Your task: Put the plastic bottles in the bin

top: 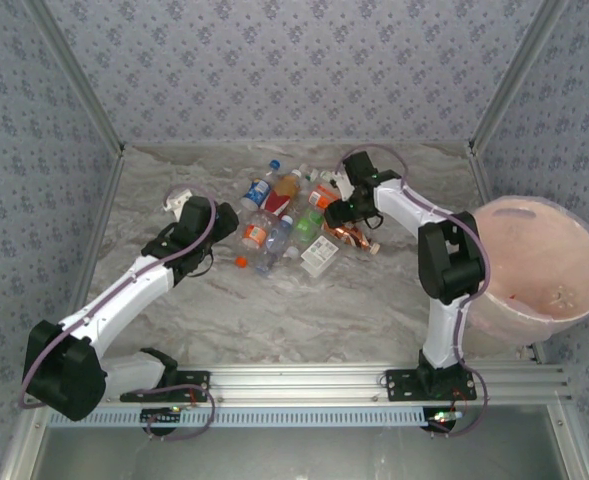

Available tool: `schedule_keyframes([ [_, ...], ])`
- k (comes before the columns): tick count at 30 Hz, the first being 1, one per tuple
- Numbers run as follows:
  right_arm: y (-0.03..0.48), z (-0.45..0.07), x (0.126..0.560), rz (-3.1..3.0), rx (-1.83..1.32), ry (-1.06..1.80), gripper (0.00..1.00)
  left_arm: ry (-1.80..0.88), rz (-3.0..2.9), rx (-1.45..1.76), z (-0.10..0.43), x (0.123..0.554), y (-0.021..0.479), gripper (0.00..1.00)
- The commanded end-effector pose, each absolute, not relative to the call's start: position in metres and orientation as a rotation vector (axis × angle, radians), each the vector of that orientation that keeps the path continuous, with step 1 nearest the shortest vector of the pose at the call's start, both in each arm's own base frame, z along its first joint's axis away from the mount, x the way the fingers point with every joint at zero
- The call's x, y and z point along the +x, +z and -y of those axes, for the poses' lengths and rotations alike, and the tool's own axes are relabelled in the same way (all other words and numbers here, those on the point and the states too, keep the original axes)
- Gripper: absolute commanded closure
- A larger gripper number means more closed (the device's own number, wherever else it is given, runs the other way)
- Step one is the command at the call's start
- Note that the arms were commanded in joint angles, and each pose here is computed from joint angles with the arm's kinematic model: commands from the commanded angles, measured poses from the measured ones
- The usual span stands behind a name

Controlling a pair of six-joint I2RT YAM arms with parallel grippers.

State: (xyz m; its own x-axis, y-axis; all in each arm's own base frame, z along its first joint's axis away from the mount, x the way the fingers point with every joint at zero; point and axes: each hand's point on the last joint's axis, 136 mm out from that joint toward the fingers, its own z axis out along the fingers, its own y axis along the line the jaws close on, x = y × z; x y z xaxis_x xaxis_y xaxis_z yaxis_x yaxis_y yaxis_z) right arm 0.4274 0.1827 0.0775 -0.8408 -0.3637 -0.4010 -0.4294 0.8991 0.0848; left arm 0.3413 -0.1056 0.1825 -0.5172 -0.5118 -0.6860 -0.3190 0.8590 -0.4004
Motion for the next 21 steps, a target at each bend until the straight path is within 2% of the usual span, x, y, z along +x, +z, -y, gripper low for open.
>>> schedule_keyframes([
  [1, 0.066, -0.183, 0.423, -2.753, -0.536, 0.225, 0.26, -0.262, -2.165, -0.622, 0.101, 0.340, 0.177, 0.02],
  [14, 0.038, -0.169, 0.410, -2.830, -0.338, 0.172, 0.16, -0.265, -2.194, -0.615, 0.106, 0.343, 0.167, 0.02],
  [21, 0.026, -0.155, 0.414, -2.833, -0.204, 0.006, 0.22, -0.267, -2.199, -0.613, 0.106, 0.343, 0.167, 0.02],
])
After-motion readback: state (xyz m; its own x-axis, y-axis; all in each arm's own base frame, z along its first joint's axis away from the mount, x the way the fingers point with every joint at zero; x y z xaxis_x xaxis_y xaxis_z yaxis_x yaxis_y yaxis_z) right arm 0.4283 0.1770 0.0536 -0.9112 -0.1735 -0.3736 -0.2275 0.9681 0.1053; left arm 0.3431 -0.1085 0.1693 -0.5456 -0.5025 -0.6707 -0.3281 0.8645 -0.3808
